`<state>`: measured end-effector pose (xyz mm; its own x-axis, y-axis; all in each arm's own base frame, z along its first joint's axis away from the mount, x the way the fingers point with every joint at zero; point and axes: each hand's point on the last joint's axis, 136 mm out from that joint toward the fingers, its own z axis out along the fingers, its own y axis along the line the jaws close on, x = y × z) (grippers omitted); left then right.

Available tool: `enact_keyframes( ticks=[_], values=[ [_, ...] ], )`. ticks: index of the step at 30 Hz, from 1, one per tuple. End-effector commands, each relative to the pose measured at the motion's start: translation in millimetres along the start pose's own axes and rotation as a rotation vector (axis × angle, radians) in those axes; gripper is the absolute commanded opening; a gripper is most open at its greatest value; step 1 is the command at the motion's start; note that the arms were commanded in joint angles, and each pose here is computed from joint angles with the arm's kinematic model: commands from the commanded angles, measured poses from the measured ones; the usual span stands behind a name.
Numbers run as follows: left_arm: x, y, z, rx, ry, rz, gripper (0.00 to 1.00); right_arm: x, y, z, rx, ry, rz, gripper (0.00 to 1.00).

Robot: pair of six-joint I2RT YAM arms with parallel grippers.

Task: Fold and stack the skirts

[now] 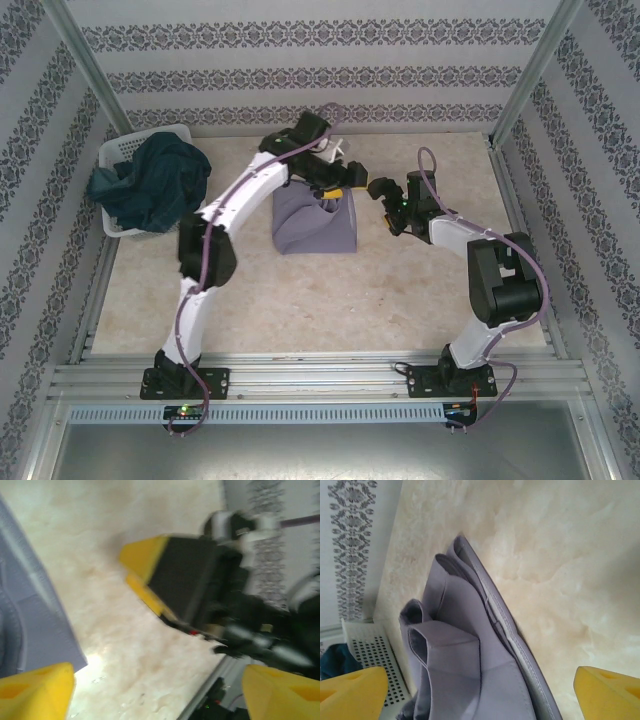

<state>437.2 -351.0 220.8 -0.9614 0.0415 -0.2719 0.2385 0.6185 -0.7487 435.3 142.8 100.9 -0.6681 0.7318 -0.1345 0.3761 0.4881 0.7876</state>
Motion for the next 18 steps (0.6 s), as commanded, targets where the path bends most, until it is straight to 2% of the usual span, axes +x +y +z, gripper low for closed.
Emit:
enact_keyframes(
  ticks=[1,3,6,7,10,14,15,16,18],
  values=[
    [-45.2,-2.0,-54.9,0.155,-0.218,0.021,0.97,24.0,4.2,-1.0,0.001,0.060,-0.132,0.93],
    [-48.6,40.1,-67.8,0.046,-0.289,-0.040,1.00,42.8,23.2,2.2,-0.043,0.119,-0.205,0.92],
    [-38.7,116.3,-90.4,-0.275,-0.351,-0.153,1.00,69.5,45.4,10.4,-0.075,0.194,-0.261,0.93],
    [-33.2,137.0,-96.0,-0.343,-0.352,-0.202,1.00,78.5,51.8,14.2,-0.083,0.212,-0.268,0.93],
    [-20.9,172.5,-100.5,-0.378,-0.347,-0.323,1.00,98.7,62.8,28.7,-0.082,0.257,-0.290,0.96],
    [-10.4,189.9,-92.7,-0.372,-0.322,-0.366,1.00,112.4,62.2,50.3,-0.031,0.299,-0.304,0.96],
    [-8.4,191.6,-90.1,-0.371,-0.312,-0.371,1.00,113.9,55.5,56.4,0.006,0.306,-0.301,0.94],
    [-7.7,192.8,-89.5,-0.372,-0.307,-0.371,1.00,112.8,47.2,60.4,0.053,0.300,-0.296,0.85],
    [-5.8,194.1,-88.4,-0.378,-0.296,-0.364,1.00,104.5,16.2,60.9,0.191,0.261,-0.279,0.62]
  ],
)
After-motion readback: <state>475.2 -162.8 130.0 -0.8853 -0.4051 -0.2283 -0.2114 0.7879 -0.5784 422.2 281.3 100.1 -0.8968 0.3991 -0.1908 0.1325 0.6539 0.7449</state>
